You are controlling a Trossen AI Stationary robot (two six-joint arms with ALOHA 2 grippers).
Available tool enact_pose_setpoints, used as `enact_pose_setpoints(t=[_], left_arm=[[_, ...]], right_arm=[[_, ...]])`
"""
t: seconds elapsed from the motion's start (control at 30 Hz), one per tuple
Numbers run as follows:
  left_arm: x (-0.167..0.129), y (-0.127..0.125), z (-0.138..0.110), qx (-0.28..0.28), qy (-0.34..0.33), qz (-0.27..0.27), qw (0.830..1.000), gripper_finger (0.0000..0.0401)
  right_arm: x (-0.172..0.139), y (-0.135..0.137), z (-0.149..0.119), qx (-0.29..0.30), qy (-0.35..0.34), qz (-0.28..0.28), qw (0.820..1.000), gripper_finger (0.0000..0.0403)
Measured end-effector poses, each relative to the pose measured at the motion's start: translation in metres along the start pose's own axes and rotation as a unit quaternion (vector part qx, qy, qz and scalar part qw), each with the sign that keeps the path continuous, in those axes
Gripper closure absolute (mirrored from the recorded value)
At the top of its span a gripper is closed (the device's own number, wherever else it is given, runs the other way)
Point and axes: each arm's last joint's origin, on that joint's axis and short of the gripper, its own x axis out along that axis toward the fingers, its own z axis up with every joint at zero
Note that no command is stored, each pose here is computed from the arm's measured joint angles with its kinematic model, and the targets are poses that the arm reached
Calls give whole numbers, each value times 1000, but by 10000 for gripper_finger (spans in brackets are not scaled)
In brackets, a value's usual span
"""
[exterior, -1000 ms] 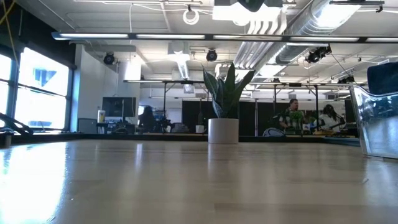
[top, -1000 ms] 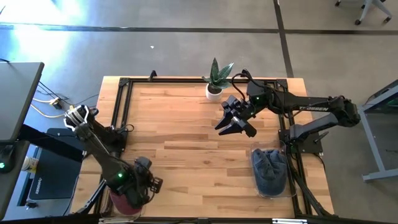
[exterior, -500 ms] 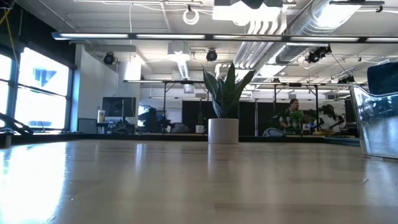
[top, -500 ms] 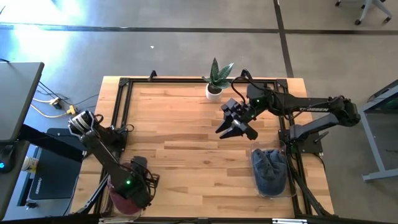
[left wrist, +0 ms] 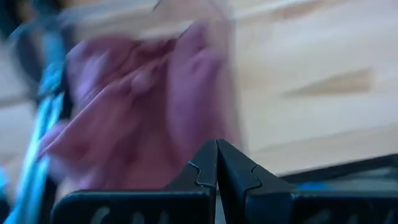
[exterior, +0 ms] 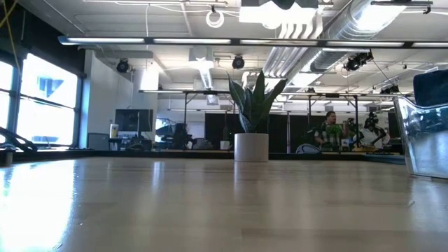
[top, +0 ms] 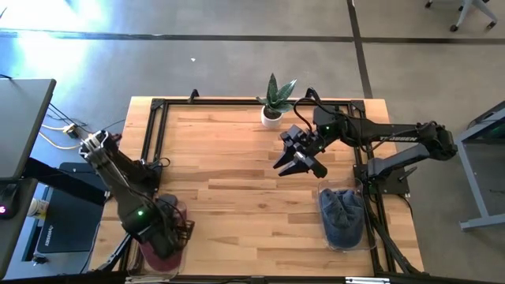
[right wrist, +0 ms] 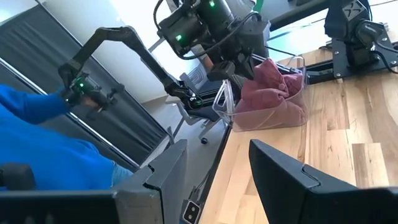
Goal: Pick & Place hat
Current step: Put the red cap into the left transparent bin
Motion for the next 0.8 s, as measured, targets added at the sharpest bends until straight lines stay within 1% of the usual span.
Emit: enact_pose_setpoints(t=[0.07, 0.13, 0.2, 0.23, 0.3, 0.37, 0.4, 0.47, 0.57, 0.67, 0.77, 0.8], left_arm=[[-2, 4, 0, 0, 35, 33, 999, 401], [-2, 10, 0, 1, 71, 93, 993, 401], [-1, 19, 0, -6, 114, 178, 977, 401], [0, 22, 0, -11, 131, 208, 969, 401], [5, 23, -1, -14, 141, 219, 965, 401], [11, 26, -1, -32, 123, 229, 965, 401], [15, 29, -3, -32, 120, 241, 963, 401], [23, 36, -5, -33, 128, 277, 952, 401], [34, 44, -6, -39, 111, 301, 946, 401], [41, 47, -7, -34, 87, 287, 953, 401], [52, 44, -8, -26, 76, 249, 965, 401], [56, 44, -8, -26, 72, 245, 967, 401]], right_arm=[[0, 0, 0, -5, 0, 0, 1000, 236], [0, 0, 0, -8, 0, 0, 1000, 236], [0, 0, 0, -11, 0, 0, 1000, 236], [0, 0, 0, -12, 0, 0, 1000, 236], [0, 0, 0, -12, 0, 0, 1000, 236], [0, 0, 0, -16, 1, 1, 1000, 236], [0, 0, 0, -17, 1, 2, 1000, 236], [0, 0, 0, -15, 1, 3, 1000, 236], [0, 0, 0, -16, 1, 3, 1000, 236], [0, 0, 0, -13, 1, 3, 1000, 236], [0, 0, 0, -12, 1, 3, 1000, 236], [0, 0, 0, -9, 1, 3, 1000, 236]])
